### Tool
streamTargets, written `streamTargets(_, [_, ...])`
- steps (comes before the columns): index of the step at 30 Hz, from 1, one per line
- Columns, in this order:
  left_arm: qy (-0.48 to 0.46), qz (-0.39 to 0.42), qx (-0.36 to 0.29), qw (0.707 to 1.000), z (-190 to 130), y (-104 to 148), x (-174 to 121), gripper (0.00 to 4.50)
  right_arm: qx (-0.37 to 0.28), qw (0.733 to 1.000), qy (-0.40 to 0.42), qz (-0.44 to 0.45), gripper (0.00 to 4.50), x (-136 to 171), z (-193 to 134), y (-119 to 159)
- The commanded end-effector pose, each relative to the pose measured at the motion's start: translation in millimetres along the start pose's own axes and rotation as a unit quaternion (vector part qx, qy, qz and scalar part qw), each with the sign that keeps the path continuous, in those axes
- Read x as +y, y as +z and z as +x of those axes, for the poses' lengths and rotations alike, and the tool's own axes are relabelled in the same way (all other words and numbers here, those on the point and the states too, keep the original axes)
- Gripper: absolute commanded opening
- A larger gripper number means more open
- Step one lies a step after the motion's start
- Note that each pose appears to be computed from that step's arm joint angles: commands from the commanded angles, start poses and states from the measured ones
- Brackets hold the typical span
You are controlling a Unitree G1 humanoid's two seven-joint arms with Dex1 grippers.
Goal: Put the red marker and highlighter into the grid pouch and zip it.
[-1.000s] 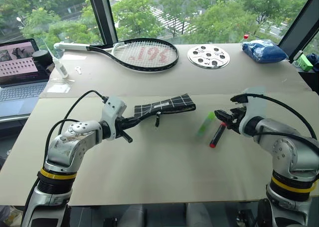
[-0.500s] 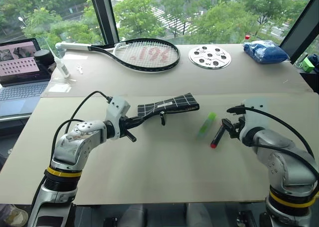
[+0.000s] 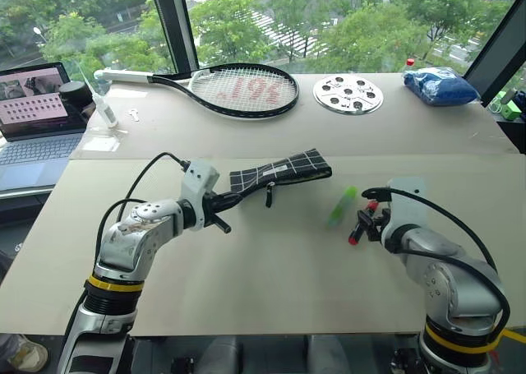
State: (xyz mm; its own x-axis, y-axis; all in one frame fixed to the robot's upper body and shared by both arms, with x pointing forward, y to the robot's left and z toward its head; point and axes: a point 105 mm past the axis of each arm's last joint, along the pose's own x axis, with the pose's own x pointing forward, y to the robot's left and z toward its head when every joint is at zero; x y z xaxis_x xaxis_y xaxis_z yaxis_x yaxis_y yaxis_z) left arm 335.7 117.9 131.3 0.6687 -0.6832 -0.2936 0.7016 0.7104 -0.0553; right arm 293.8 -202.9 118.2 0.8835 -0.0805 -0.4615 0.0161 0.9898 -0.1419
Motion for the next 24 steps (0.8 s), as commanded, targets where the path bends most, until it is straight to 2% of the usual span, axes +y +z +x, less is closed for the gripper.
streamTargets(1, [0.003,0.022,-0.025,0.999,-2.6,14.6,-0.4,0.00,-0.024,1.000,-0.016,0.001,3.26,-5.7,-1.4,8.2])
streamTargets(6, [0.006,0.024,-0.027,0.999,-3.7,16.8,0.8,0.00,-0.019,1.000,-0.008,0.001,3.26,-0.4,1.2,3.9])
streamTargets(15, [0.010,0.024,-0.028,0.999,-4.0,18.0,2.7,0.00,0.022,1.000,-0.006,-0.002,3.26,6.6,4.8,-29.2])
streamTargets(18, [0.010,0.025,-0.029,0.999,-3.8,19.3,2.9,0.00,0.036,0.999,-0.017,-0.003,2.61,0.7,5.4,-41.2])
streamTargets(22, [0.011,0.026,-0.032,0.999,-4.0,21.3,4.2,0.00,0.032,0.999,-0.036,0.001,1.13,-12.8,6.7,-43.0])
streamTargets(24, [0.011,0.027,-0.032,0.999,-3.9,22.1,4.3,0.00,0.027,0.999,-0.043,0.002,0.55,-17.8,7.7,-40.4])
